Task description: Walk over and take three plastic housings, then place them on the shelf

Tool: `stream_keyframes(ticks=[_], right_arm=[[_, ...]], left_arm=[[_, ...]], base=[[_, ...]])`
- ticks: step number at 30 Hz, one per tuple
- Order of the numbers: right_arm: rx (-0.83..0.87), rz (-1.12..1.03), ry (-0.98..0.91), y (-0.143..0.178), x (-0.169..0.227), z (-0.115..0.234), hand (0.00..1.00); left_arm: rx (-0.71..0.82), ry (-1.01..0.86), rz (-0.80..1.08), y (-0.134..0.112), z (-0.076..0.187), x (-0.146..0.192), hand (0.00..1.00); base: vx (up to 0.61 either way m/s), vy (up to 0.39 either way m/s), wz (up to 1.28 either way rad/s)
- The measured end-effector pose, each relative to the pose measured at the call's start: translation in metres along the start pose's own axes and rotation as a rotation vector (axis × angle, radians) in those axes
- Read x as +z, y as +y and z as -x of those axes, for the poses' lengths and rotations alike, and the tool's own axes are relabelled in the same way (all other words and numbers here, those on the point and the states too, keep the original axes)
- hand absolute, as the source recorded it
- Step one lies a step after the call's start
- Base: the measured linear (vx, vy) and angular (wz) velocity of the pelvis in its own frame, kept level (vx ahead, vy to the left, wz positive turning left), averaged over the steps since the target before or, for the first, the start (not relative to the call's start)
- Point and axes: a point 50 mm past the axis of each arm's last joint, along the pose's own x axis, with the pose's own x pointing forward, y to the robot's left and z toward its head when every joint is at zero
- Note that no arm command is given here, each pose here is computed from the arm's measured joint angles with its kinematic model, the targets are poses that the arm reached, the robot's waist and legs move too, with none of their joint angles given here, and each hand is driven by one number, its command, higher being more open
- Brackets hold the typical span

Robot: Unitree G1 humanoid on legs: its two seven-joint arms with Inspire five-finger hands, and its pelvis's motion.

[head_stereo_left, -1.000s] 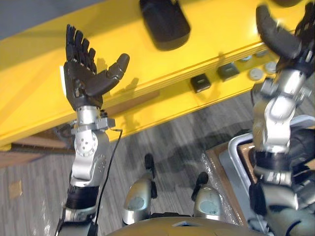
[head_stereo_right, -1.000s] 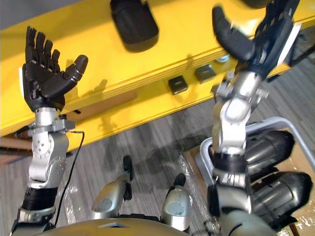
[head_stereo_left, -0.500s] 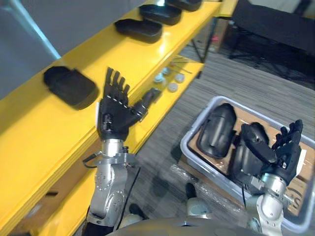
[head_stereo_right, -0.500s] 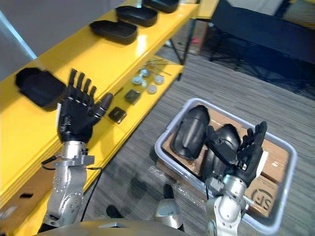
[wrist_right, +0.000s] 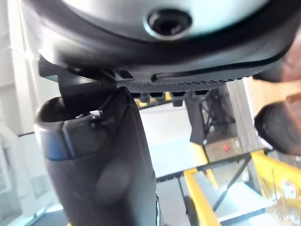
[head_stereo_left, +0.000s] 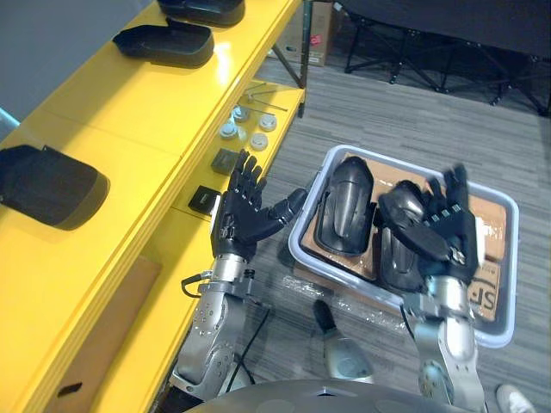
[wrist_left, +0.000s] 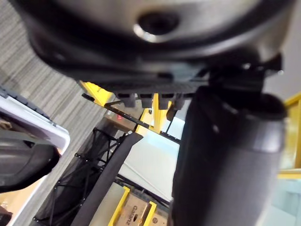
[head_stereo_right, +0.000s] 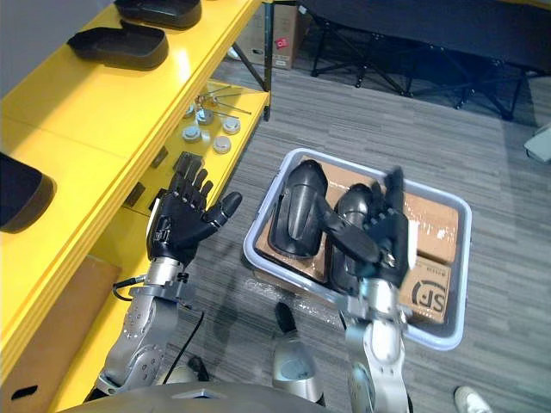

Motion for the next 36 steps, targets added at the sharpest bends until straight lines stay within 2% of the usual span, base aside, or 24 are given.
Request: stream_keyframes(ticks=[4,9,11,14,18,22,25,28,30,34,36], right_arm=[[-0.054,-0.254,0.167,0.008,-0.027,0.015,1.00],[-0.084,-0.365,0.347,0.024,-0.054,0.052,1.00],[-0.012,-0.403,0.361,0.037,-0.058,0.053,1.00],[0.113,-0.435,0.319,0.057,-0.057,0.035,1.00],[0.201,-0.426,0.375,0.086,-0.073,0.028,1.00],[0.217,-0.391,0.403,0.102,-0.078,0.032,1.00],[0.244,-0.294,0.446,0.093,-0.082,0.032,1.00],[0.122,-0.142,0.501,0.042,-0.085,0.042,1.00],[0.069,-0.103,0.489,0.022,-0.076,0.049,1.00],[0.036,0.001,0.451,0.004,-0.070,0.042,1.00],[0.019,0.081,0.423,0.003,-0.069,0.037,1.00]], left_arm=[[-0.035,0.011,-0.021,-0.004,0.007,-0.002,1.00],[-0.155,0.002,-0.043,-0.018,0.010,-0.001,1.00],[-0.187,0.005,-0.043,-0.023,0.010,0.000,1.00],[-0.228,0.031,-0.059,-0.026,0.003,-0.002,1.00],[-0.112,0.078,-0.080,-0.007,0.015,-0.014,1.00],[-0.086,0.068,-0.095,0.005,0.018,-0.015,1.00],[-0.079,0.077,-0.018,-0.009,0.013,-0.020,1.00],[-0.172,0.157,0.027,-0.043,0.013,-0.038,1.00],[-0.227,0.168,0.024,-0.051,0.017,-0.041,1.00],[-0.268,0.134,-0.040,-0.054,0.013,-0.037,1.00],[-0.210,0.136,-0.025,-0.039,0.010,-0.034,1.00]], base=[[-0.02,0.185,-0.14],[0.00,0.072,-0.39],[-0.11,0.027,-0.95],[-0.24,0.032,-0.46],[-0.06,-0.109,-0.03],[-0.02,-0.446,-0.03],[-0.02,-0.472,-0.61],[-0.01,-0.294,-0.14],[-0.02,-0.071,-0.52],[-0.08,0.049,-0.43],[-0.11,0.135,-0.19]])
